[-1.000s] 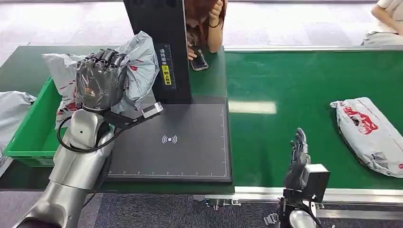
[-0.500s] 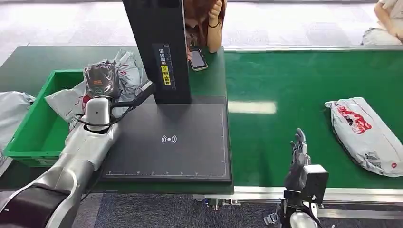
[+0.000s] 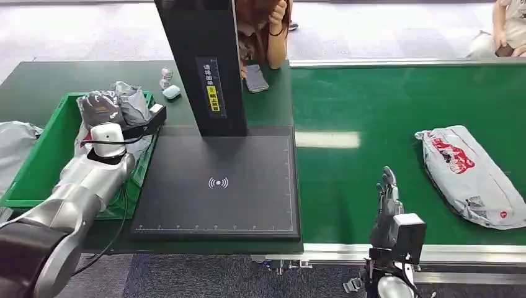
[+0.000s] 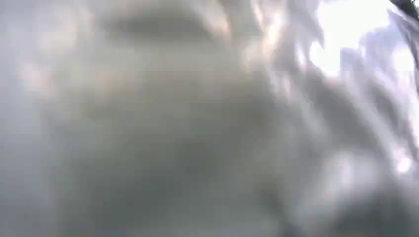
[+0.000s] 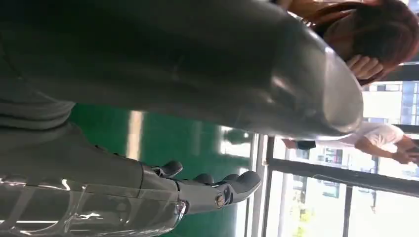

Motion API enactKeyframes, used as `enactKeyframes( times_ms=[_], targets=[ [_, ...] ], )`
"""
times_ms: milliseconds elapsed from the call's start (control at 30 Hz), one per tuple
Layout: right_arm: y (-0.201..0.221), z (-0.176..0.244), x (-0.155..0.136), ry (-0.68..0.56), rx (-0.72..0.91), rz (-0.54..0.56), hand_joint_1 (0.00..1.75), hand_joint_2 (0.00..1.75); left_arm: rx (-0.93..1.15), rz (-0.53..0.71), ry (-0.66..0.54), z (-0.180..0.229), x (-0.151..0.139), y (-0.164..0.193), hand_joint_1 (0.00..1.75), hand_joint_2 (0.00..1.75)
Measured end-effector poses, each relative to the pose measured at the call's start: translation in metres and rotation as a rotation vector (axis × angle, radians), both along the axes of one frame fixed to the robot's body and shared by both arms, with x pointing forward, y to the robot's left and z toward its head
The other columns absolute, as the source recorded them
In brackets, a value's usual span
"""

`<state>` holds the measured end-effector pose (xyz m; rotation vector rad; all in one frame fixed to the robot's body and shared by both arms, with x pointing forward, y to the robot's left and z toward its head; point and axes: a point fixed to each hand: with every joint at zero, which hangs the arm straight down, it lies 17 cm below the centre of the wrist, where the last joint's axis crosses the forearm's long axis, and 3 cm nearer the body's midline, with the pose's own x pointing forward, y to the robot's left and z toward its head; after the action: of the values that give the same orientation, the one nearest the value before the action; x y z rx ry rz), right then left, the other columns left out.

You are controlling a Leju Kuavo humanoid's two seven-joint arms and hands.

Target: Moved the parcel from conveyor to table for the left to box.

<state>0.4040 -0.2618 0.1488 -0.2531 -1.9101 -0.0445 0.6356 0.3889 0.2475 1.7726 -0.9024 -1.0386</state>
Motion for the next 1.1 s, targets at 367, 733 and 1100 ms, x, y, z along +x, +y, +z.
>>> enactKeyframes(
  times_ms=[367,733,1100],
  targets=[
    [0.0,0.002,0.001,-0.004,0.001,0.0,0.0,0.0,0.028,0.03,0.022,-0.003,-0.002,0.02,1.75,1.75],
    [0.001,0.002,0.001,-0.002,0.001,0.0,0.0,0.0,0.032,0.041,-0.034,0.007,-0.004,0.028,1.75,1.75],
    [0.004,0.006,0.004,0.003,0.0,-0.002,0.0,0.0,0.036,-0.075,-0.252,0.08,0.001,0.022,0.0,1.75]
  ],
)
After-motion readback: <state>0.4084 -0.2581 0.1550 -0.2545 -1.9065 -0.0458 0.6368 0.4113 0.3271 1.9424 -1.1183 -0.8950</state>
